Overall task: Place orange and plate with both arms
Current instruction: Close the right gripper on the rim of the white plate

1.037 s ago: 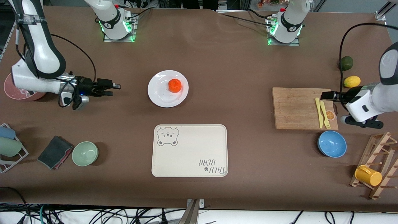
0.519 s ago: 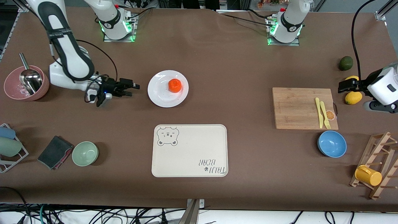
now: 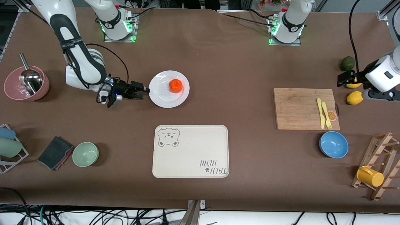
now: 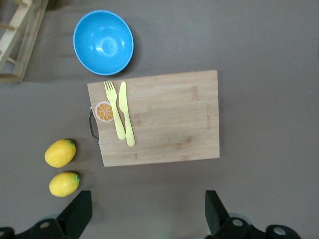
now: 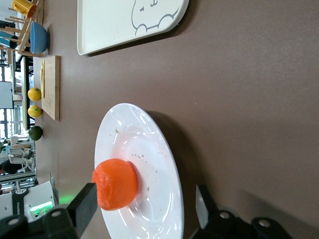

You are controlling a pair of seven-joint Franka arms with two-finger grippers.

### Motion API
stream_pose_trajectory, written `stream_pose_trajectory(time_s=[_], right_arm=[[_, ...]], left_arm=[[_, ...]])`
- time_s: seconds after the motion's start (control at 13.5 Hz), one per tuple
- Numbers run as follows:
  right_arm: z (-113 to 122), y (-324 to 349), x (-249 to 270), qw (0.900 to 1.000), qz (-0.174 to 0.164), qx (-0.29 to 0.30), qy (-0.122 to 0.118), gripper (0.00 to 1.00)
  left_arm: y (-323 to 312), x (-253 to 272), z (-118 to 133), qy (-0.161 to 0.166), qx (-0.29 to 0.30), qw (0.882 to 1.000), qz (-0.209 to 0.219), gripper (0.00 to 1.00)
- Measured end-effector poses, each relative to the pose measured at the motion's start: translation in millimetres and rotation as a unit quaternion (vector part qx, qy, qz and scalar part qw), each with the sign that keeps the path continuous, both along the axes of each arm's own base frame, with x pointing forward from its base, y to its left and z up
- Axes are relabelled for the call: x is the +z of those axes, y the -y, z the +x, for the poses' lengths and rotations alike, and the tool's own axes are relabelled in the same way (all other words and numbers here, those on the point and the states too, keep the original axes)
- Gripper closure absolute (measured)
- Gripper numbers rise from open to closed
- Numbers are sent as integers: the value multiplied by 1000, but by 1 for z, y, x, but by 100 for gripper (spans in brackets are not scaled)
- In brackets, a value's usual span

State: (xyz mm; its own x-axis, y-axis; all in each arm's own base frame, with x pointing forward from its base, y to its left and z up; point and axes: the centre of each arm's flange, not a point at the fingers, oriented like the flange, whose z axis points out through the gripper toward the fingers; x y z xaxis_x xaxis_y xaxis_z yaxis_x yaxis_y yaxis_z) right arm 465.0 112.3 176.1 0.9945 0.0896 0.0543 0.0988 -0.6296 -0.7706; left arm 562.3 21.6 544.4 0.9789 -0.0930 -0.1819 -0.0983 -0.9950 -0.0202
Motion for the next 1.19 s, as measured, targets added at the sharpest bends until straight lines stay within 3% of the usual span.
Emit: stream_pose_trajectory(time_s=[0.3, 0.67, 1.19], right_arm=[[-5, 0, -5, 1000, 2, -2, -2, 30], [-23, 7, -25, 1000, 0, -10, 2, 36], [-30, 9, -36, 1000, 3, -22, 0, 48]], left_arm=[[2, -1, -3, -9, 5, 1000, -19, 0], [3, -6, -5, -23, 5, 1000, -20, 0], [4, -7, -4, -25, 4, 999, -20, 0]])
